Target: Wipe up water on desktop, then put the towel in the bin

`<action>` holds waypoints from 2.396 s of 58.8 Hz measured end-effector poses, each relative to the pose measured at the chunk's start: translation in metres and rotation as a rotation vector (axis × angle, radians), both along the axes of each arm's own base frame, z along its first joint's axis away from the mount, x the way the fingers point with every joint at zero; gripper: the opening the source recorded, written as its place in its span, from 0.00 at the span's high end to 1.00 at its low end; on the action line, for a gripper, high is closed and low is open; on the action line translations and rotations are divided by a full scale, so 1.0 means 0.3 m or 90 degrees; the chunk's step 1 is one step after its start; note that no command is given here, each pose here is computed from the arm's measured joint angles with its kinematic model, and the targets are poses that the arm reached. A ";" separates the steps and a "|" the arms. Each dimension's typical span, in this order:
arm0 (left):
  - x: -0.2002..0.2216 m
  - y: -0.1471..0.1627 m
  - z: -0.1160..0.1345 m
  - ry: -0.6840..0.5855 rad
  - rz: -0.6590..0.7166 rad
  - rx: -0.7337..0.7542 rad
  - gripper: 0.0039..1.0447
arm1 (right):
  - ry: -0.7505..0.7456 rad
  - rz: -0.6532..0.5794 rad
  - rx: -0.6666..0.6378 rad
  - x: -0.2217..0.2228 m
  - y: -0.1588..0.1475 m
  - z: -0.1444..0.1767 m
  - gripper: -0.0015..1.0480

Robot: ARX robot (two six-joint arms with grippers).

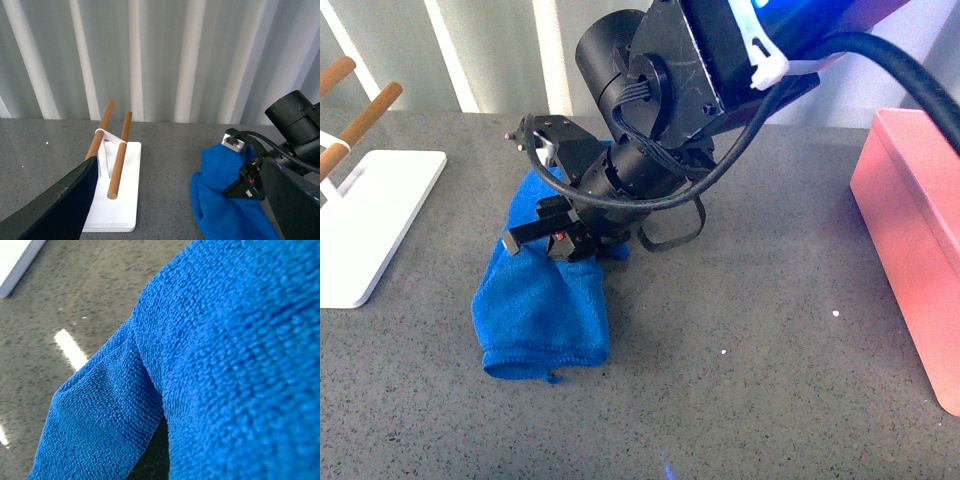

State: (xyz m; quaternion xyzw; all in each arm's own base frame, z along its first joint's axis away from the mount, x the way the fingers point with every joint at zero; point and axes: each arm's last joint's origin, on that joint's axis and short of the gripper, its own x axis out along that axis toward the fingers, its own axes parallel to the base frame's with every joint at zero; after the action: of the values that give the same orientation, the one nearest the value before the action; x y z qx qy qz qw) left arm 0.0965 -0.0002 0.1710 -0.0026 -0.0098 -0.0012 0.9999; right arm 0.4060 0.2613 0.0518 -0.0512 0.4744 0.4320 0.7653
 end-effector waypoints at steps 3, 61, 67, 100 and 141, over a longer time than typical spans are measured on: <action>0.000 0.000 0.000 0.000 0.000 0.000 0.06 | -0.008 -0.014 -0.001 -0.016 -0.018 0.014 0.96; 0.000 0.000 0.000 0.000 0.000 0.000 0.06 | -0.171 -0.555 -0.370 -0.253 -0.828 0.820 0.96; 0.000 0.000 0.000 0.000 0.000 0.000 0.06 | -0.146 -0.578 -0.373 -0.278 -0.882 0.802 0.96; 0.000 0.000 0.000 0.000 0.000 0.000 0.06 | -0.113 -0.589 -0.356 -0.255 -0.954 0.680 0.96; 0.000 0.000 0.000 0.000 0.000 0.000 0.06 | -0.069 -0.596 -0.332 -0.274 -0.957 0.633 0.05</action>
State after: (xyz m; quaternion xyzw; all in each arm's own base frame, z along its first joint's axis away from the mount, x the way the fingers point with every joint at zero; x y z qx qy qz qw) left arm 0.0965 -0.0002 0.1710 -0.0024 -0.0098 -0.0012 0.9999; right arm 0.3238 -0.0256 0.2415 -0.0444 0.4979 -0.0906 0.8613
